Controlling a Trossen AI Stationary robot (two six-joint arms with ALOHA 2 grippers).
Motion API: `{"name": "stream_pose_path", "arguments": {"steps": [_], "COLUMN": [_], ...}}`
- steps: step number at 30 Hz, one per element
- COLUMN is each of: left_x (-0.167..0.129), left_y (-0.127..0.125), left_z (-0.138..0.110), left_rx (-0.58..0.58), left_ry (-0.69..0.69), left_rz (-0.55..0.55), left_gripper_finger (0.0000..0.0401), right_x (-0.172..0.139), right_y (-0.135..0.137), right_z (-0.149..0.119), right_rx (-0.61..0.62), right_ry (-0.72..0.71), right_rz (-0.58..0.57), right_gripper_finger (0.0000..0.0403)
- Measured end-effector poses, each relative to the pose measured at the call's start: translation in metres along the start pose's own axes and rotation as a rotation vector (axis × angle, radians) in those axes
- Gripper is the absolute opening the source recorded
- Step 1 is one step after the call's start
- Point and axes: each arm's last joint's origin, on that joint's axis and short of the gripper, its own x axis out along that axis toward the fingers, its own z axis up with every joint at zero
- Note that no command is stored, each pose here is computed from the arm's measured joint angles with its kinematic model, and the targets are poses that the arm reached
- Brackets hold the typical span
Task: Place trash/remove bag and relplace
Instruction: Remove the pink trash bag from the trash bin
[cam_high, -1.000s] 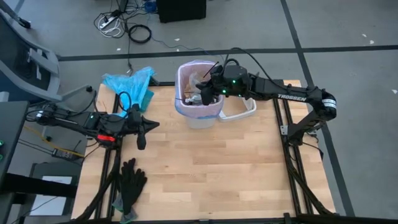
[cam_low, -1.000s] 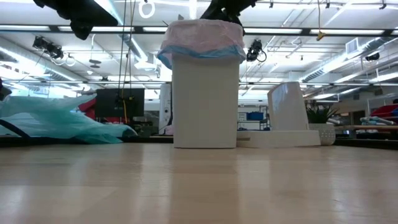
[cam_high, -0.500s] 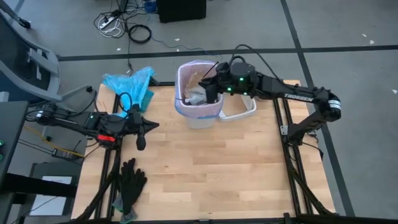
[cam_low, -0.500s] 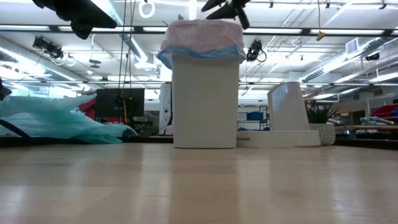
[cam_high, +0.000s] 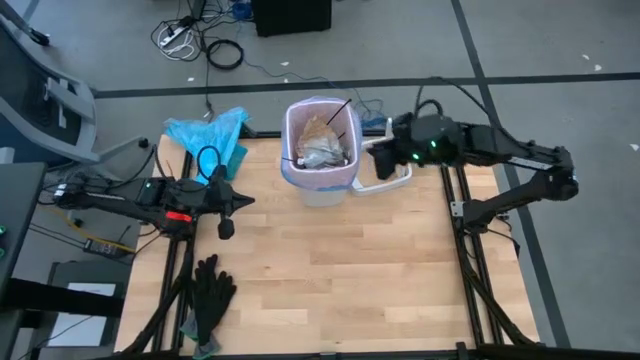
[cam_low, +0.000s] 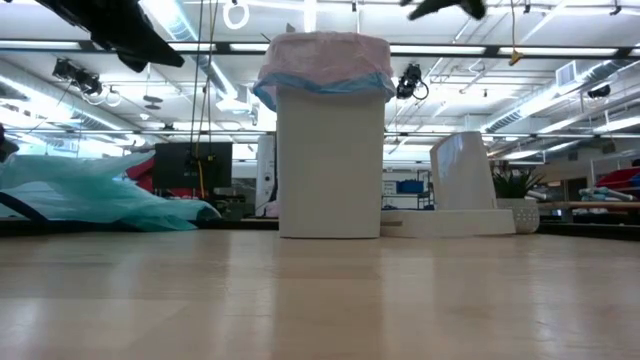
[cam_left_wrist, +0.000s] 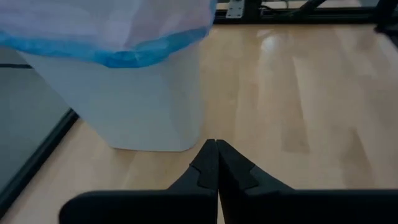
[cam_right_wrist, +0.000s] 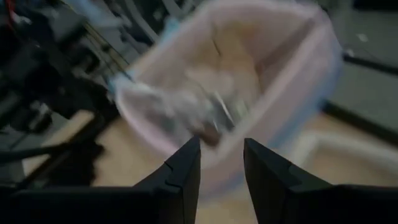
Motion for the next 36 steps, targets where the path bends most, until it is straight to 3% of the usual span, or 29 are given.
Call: {"name": "stream_pose_path", "arguments": {"steps": [10,16,21,27,36], "left_x": [0.004,0.004,0.006,0.01,0.029], "left_y": [0.012,0.014,0.017,0.021,0.033], "left_z": [0.002,0.005,0.007,0.014,0.026], "left_rx": [-0.009,-0.005,0.0,-0.045,-0.162], "left_ry": [-0.002,-0.031,-0.039,-0.104,-0.177], "left_rz": [-0.02,-0.083,-0.076,-0.061,0.025], "left_gripper_finger": [0.0001,0.0001,0.0001,0.0001,0.0001], "right_x": [-0.019,-0.007,0.018,0.043,0.047], "right_y": [0.006,0.001,-0.017,-0.063,-0.128], "right_z": [-0.085,-0.153,-0.188,-0.193,-0.136], "right_rx": [0.109,0.221,0.379,0.476,0.399], "right_ry": [0.229,0.168,0.085,-0.026,-0.14], "right_rz": [-0.138,-0.207,-0.11,0.136,0.313], "right_gripper_finger": [0.0111,0.0112,0.0111,0.0111,0.0111]}}
